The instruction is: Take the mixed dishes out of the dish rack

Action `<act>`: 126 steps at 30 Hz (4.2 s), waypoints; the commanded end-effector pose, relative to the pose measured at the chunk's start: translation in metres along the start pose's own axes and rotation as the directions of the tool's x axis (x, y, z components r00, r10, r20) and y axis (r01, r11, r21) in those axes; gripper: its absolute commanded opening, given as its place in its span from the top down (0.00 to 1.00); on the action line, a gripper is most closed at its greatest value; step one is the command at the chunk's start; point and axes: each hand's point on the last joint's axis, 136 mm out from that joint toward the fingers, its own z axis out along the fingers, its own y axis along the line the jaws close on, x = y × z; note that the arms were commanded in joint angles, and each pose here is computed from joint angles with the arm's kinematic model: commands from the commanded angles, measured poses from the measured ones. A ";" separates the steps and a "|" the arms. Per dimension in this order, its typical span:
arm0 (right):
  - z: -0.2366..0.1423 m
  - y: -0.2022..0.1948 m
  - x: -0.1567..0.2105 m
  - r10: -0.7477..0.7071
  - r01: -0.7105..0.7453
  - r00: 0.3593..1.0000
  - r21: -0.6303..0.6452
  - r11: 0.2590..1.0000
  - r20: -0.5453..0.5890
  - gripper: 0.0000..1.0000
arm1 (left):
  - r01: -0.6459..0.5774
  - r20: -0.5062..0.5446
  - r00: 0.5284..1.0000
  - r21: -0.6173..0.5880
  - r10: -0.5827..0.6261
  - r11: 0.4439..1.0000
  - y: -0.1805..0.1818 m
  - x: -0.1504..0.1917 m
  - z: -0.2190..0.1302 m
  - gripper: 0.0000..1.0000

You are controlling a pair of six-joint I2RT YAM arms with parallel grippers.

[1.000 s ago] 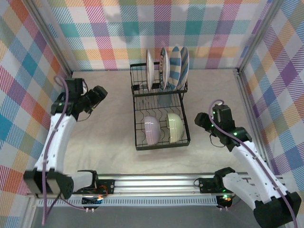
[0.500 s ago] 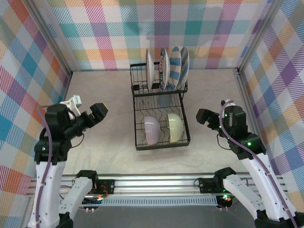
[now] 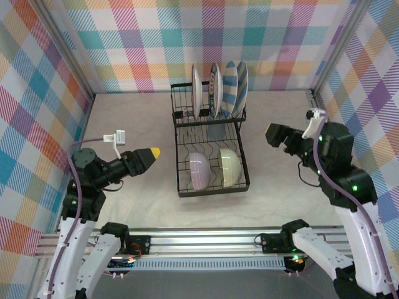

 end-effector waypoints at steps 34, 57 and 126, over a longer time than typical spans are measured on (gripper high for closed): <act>0.150 0.057 -0.085 -0.099 0.105 0.993 0.089 0.991 -0.067 0.21 | -0.406 0.143 0.912 0.177 0.385 0.896 -0.006 -0.005 0.029 0.00; 0.193 0.050 -0.075 -0.148 0.167 0.984 0.222 0.961 -0.101 0.50 | -0.363 0.214 0.923 0.209 0.319 0.908 -0.009 -0.007 0.030 0.00; 0.161 0.046 -0.131 -0.292 0.241 0.952 0.374 0.896 0.088 1.00 | -0.338 0.212 0.931 0.198 0.297 0.920 -0.003 -0.006 0.032 0.00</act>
